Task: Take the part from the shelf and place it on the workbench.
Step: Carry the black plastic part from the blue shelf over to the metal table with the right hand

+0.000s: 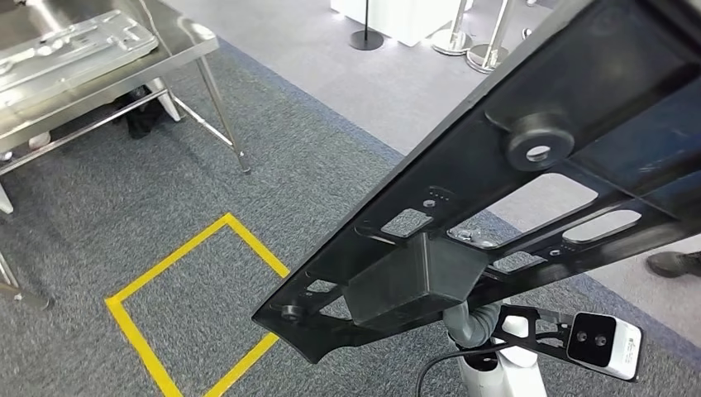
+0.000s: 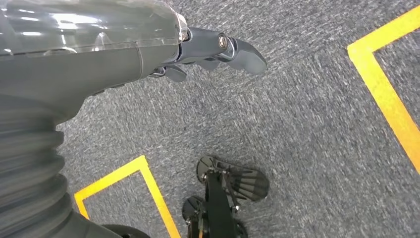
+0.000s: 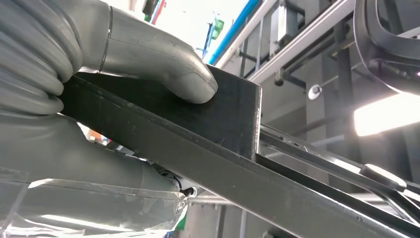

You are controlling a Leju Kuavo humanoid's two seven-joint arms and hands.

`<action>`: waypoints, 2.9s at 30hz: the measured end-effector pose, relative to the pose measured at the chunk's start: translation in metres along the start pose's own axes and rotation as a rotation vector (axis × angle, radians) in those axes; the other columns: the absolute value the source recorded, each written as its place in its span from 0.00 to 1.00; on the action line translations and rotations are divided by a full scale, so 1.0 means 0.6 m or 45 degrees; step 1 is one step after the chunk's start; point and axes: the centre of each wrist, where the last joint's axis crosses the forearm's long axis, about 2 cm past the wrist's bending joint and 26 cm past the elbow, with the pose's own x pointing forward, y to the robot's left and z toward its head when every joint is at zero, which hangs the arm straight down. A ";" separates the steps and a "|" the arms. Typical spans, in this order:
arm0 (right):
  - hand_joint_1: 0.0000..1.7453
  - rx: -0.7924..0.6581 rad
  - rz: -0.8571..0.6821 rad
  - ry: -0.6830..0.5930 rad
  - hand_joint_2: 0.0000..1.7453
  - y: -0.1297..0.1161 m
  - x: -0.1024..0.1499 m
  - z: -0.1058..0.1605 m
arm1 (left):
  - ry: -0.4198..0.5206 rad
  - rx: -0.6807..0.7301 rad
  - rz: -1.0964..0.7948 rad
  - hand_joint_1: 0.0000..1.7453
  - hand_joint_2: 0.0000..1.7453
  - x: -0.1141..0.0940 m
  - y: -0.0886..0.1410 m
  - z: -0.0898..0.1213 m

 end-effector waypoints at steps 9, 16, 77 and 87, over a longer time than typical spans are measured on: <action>1.00 -0.020 0.018 0.004 1.00 -0.002 0.004 0.005 | -0.010 -0.005 0.001 0.00 1.00 0.004 -0.002 -0.001; 1.00 -0.025 0.015 0.010 1.00 0.000 0.005 0.010 | -0.009 -0.011 -0.003 0.00 1.00 0.002 -0.002 0.000; 1.00 -0.027 0.066 -0.032 1.00 -0.011 0.022 0.008 | -0.041 -0.081 0.099 0.00 1.00 0.007 -0.010 -0.001; 1.00 -0.035 0.071 -0.040 1.00 -0.009 0.023 0.006 | -0.050 -0.094 0.086 0.00 1.00 0.004 -0.008 0.000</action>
